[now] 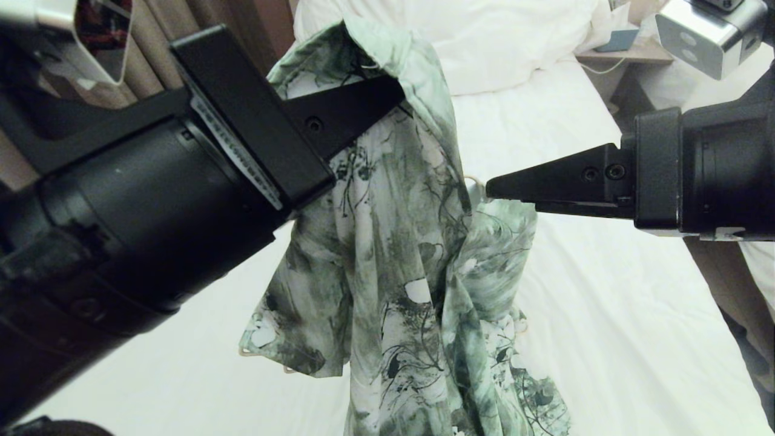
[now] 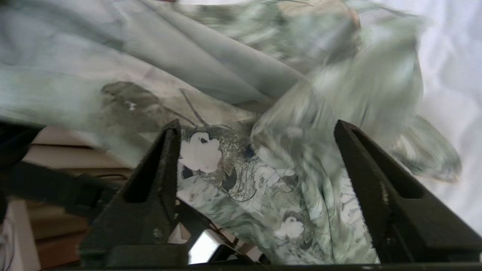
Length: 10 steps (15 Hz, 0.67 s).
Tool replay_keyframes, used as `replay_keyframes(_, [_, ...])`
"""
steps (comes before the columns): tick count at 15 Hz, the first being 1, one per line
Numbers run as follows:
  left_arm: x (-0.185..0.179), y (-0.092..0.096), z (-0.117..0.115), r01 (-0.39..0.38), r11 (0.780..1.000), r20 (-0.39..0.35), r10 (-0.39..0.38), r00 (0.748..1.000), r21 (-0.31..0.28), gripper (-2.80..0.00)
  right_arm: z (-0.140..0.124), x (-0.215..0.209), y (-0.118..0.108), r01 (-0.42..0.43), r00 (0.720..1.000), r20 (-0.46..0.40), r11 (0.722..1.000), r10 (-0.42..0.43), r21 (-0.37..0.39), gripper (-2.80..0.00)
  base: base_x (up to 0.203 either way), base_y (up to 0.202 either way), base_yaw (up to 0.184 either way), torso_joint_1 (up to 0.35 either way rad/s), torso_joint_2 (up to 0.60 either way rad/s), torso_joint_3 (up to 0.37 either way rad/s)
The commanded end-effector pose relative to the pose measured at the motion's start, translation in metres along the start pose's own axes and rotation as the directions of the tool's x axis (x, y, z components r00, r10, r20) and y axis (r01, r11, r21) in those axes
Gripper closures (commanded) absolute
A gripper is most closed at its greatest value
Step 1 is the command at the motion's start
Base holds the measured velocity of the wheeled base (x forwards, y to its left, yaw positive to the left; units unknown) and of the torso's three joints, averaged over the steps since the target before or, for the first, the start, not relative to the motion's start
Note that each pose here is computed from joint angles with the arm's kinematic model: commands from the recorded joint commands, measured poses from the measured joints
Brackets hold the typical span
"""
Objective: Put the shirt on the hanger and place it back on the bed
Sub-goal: Hook the other side of the shirt onto the hanger
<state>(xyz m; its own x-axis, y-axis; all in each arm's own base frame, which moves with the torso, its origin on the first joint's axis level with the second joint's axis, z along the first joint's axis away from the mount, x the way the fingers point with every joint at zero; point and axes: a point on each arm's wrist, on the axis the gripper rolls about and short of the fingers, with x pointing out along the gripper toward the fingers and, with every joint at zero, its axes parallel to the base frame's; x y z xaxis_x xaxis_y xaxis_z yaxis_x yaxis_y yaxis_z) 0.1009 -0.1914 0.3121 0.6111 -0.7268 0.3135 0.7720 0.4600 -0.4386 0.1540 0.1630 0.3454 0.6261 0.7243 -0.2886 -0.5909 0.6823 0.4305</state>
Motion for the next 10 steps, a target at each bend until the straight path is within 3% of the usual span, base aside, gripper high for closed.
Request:
replay_keyframes(1, [0.003,0.003,-0.009,0.003,1.000,-0.032,-0.003,0.999,0.002,0.00,0.000,0.005,-0.004,0.020,1.000,-0.009,1.000,-0.020,0.009,-2.80,0.000,0.000,0.000,0.000,0.00,0.000])
replay_keyframes(3, [0.008,0.007,-0.023,0.017,1.000,-0.089,-0.016,0.996,0.008,0.00,0.002,0.009,-0.014,0.063,0.998,-0.007,0.998,-0.063,0.022,-2.80,0.000,0.000,0.000,0.000,0.00,0.000])
replay_keyframes(7, [0.008,0.008,-0.025,0.013,1.000,-0.097,-0.012,0.995,0.010,0.00,0.006,0.021,-0.028,0.110,0.994,-0.003,0.993,-0.110,0.041,-2.80,0.000,0.000,0.000,0.000,0.00,0.000])
replay_keyframes(8, [0.008,0.008,-0.025,0.015,1.000,-0.096,-0.014,0.995,0.010,0.00,0.006,0.026,-0.028,0.115,0.993,-0.010,0.993,-0.114,0.040,0.00,0.000,0.000,0.000,0.000,0.00,0.000])
replay_keyframes(10, [0.008,0.008,-0.025,0.014,1.000,-0.095,-0.013,0.995,0.010,0.00,0.007,0.038,-0.031,0.125,0.992,-0.023,0.991,-0.124,0.041,0.00,0.000,0.000,0.000,0.000,0.00,0.000])
